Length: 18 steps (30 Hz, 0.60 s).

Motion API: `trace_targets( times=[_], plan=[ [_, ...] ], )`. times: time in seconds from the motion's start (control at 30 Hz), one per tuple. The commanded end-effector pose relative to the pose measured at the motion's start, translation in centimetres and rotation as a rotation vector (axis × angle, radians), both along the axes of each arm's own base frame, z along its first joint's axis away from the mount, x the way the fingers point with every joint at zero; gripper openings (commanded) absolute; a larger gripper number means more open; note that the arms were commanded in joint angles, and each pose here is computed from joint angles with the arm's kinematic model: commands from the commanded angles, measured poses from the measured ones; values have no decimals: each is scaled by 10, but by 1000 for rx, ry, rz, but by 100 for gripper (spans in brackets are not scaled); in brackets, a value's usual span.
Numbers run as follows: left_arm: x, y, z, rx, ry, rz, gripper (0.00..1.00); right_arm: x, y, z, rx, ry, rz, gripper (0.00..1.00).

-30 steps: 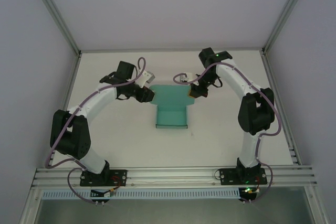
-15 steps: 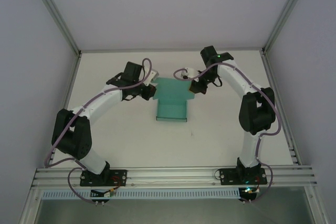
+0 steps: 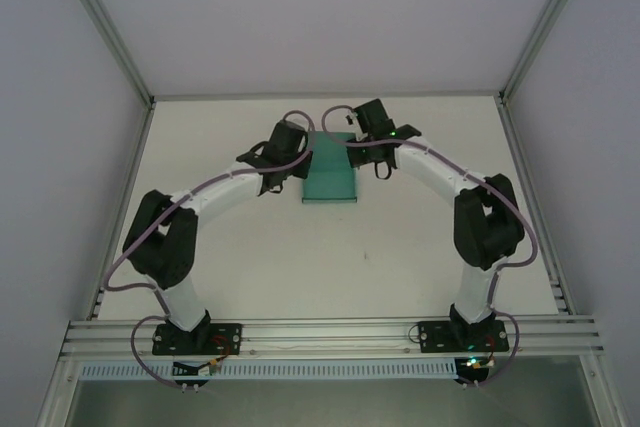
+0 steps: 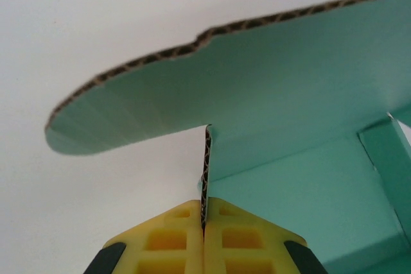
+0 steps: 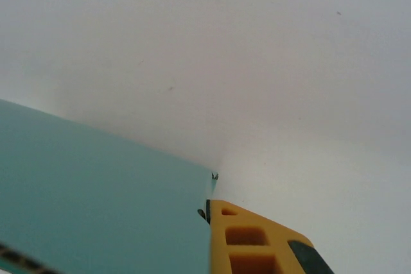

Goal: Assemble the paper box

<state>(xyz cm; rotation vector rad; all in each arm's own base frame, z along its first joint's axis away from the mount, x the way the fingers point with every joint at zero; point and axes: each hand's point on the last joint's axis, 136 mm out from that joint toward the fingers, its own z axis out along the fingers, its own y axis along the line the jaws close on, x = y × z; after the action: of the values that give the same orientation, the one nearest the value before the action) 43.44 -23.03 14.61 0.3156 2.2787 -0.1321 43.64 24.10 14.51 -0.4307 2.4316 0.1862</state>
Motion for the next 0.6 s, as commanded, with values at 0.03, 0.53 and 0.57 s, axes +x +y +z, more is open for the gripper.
trace_targets(
  times=[0.03, 0.53, 0.57],
  plan=[
    [5, -33, 7, -125, -14, 11, 0, 28, 25, 37, 182, -158, -217, 0],
    [25, -65, -28, -270, 77, 68, 0, 45, 33, 9, 279, -168, -342, 0],
    [25, -67, -30, -285, 83, 63, 0, 44, 32, 8, 286, -171, -349, 0]
  ],
)
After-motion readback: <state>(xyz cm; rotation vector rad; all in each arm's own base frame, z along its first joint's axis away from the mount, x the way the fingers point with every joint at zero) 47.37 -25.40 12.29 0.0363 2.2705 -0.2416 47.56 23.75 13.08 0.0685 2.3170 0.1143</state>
